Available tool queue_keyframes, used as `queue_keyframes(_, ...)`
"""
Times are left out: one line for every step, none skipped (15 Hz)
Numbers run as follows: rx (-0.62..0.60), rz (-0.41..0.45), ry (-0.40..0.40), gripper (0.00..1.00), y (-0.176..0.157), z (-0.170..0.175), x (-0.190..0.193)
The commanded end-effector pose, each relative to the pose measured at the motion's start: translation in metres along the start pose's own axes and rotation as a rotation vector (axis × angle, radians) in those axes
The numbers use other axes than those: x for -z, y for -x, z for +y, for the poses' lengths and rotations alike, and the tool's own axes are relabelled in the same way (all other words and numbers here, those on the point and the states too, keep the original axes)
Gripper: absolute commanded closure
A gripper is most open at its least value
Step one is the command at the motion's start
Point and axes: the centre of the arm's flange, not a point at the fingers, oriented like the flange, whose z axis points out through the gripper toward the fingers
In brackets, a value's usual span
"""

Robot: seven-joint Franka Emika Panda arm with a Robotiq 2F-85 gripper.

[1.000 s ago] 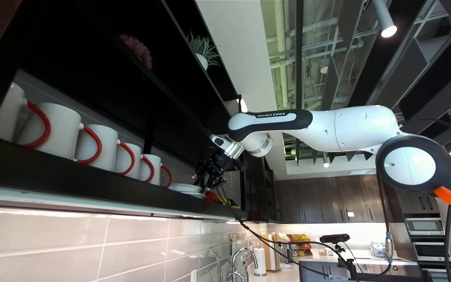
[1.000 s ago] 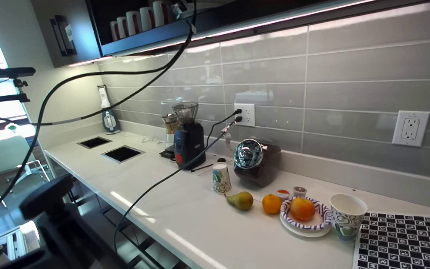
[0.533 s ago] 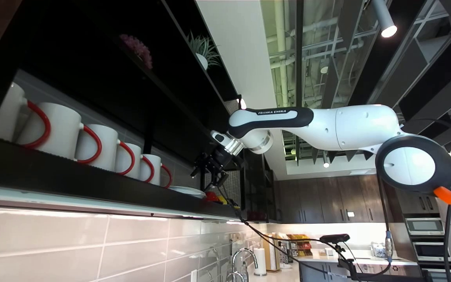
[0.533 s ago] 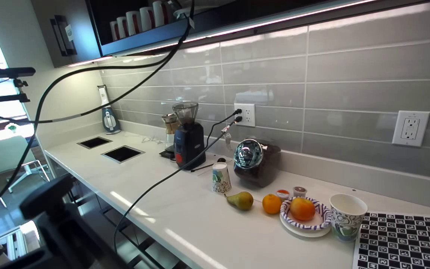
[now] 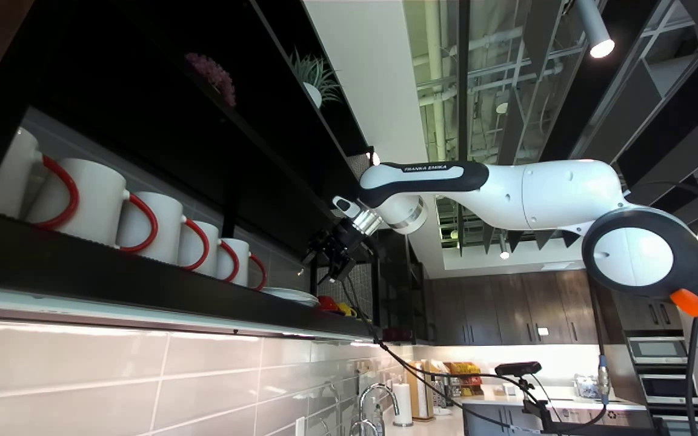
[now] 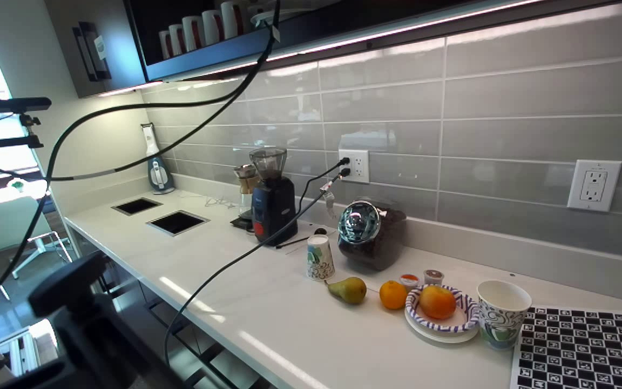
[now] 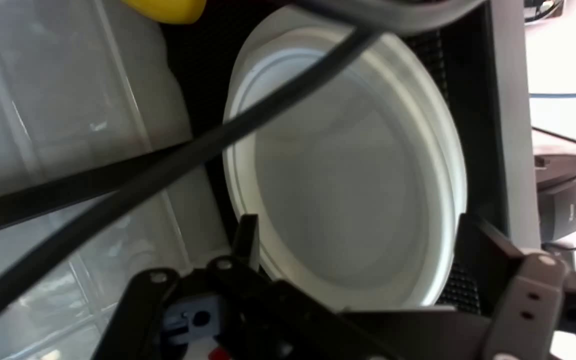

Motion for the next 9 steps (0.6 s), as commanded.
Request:
queue_keyframes(-0.185, 0.063, 0.049, 0.00, -0.007, -0.012, 0.019)
queue_keyframes(-0.237, 0.085, 0.055, 0.00, -0.007, -0.015, 0.023)
queue_keyframes(-0.293, 0.103, 0.050, 0.00, -0.009, -0.021, 0.027)
queue_keyframes(-0.345, 0.130, 0.050, 0.00, -0.010, -0.027, 0.031)
queue_keyframes(-0.401, 0.143, 0.052, 0.00, -0.010, -0.032, 0.037)
queue_keyframes(-0.455, 0.159, 0.056, 0.00, -0.008, -0.035, 0.042)
queue_keyframes(-0.511, 0.165, 0.054, 0.00, -0.005, -0.041, 0.045)
queue_keyframes(-0.567, 0.174, 0.058, 0.00, -0.001, -0.047, 0.050)
queue_keyframes(-0.622, 0.178, 0.059, 0.00, 0.005, -0.053, 0.053)
